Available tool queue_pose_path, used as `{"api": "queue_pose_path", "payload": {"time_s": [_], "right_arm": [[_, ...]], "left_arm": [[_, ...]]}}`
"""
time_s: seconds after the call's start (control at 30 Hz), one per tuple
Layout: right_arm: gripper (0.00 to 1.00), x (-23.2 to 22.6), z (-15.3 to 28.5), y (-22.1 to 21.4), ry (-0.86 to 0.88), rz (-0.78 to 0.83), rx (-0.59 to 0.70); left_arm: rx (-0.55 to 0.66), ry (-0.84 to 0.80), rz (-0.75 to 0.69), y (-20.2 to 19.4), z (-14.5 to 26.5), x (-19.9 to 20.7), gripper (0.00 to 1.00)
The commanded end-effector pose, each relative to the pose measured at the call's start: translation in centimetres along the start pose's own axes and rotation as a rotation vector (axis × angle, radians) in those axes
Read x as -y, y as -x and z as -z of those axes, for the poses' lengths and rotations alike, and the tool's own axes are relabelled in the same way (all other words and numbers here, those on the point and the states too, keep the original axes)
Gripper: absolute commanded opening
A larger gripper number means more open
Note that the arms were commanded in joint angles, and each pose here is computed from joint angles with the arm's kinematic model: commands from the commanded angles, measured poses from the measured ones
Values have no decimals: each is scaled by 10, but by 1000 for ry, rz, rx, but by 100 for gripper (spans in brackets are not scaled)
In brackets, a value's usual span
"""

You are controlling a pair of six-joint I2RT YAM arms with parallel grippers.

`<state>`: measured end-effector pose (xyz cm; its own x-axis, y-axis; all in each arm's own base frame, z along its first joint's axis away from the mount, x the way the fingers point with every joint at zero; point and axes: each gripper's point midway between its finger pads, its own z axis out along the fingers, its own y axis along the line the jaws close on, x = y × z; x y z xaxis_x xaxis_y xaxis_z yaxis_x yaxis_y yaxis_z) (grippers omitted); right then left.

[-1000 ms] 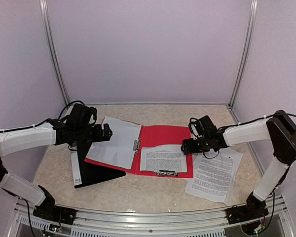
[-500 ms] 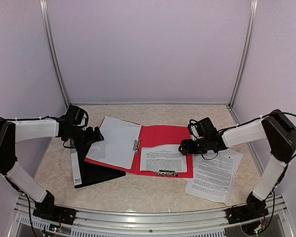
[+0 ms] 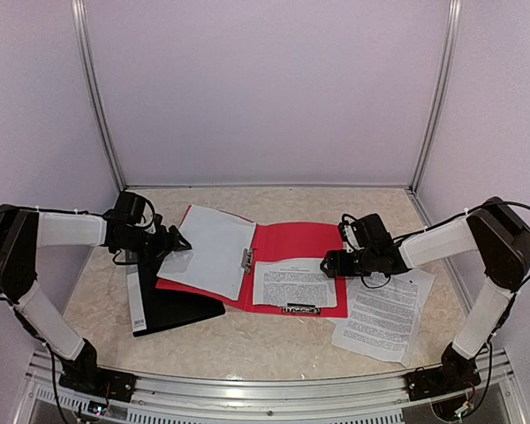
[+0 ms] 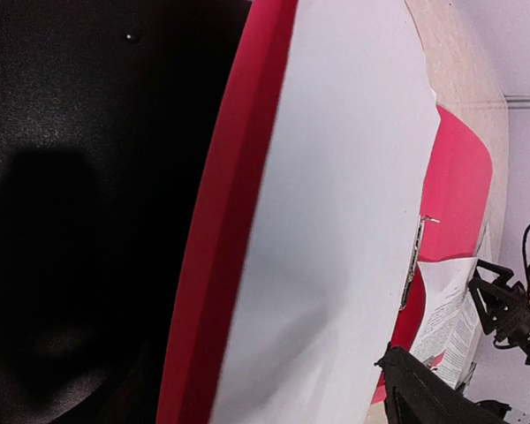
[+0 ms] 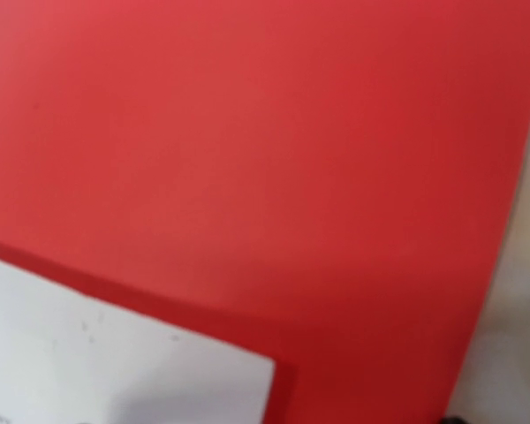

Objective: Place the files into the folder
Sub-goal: Pick up the folder with files at the center of the board, then close the folder with files at the center of the board.

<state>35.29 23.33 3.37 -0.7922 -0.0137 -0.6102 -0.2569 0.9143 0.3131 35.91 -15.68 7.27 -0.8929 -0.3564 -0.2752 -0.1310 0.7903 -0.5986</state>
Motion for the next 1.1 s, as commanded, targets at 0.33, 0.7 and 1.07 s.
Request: {"api": "queue_pose_path", "payload": {"time_s": [0.33,0.7,1.07], "right_arm": [[82,1,-5,-23,38,-46,-69],[86,-8,0,-14,79,-67,-48],[87,-8,4,-6,63,-53,-32]], "left_arm": [[-75,-415,-149,-21,18,130,82],[-144,-503,-282,-36,-6,206,89],[-157,-544,-389,-51,-11,267,99]]}}
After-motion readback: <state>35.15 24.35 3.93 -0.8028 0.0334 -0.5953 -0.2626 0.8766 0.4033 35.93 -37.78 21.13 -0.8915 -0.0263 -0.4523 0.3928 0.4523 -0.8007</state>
